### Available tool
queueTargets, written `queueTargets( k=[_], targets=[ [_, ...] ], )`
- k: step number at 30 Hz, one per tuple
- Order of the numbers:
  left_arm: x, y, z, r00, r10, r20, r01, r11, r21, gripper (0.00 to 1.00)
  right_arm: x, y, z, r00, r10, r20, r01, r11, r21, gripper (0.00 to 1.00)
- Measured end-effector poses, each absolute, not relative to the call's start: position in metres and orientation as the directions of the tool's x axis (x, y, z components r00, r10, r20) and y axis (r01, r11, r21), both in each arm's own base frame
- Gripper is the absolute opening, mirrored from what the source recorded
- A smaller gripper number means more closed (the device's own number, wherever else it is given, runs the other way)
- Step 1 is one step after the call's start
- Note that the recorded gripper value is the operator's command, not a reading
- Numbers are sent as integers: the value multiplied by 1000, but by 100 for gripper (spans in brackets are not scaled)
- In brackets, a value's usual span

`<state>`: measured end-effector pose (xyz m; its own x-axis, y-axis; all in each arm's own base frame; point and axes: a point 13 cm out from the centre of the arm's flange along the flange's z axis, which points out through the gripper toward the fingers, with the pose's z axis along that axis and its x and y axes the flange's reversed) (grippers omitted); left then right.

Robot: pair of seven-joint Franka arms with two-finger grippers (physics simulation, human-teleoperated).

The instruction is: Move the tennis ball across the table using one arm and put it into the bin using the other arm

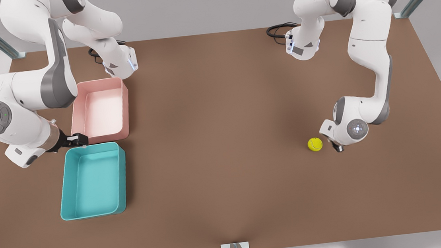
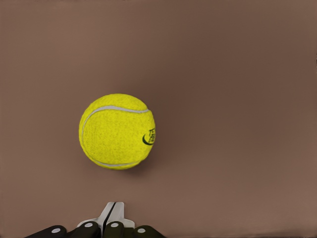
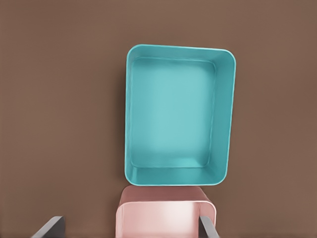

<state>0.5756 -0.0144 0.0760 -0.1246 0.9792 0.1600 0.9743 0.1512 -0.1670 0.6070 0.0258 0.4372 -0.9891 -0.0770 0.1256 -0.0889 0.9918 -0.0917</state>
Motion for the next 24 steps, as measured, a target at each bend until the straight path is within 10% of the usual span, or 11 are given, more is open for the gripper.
queueTargets(
  k=[17, 24],
  targets=[
    [584, -10, 53, 147, 979, 142, 978, -123, -167, 21, 607, 26, 437, -989, -77, 127, -89, 992, -91, 100],
    [570, -211, 82, 108, 994, 13, 987, -105, -122, 21, 607, 27, 437, -989, -78, 127, -90, 992, -91, 100]
  ],
)
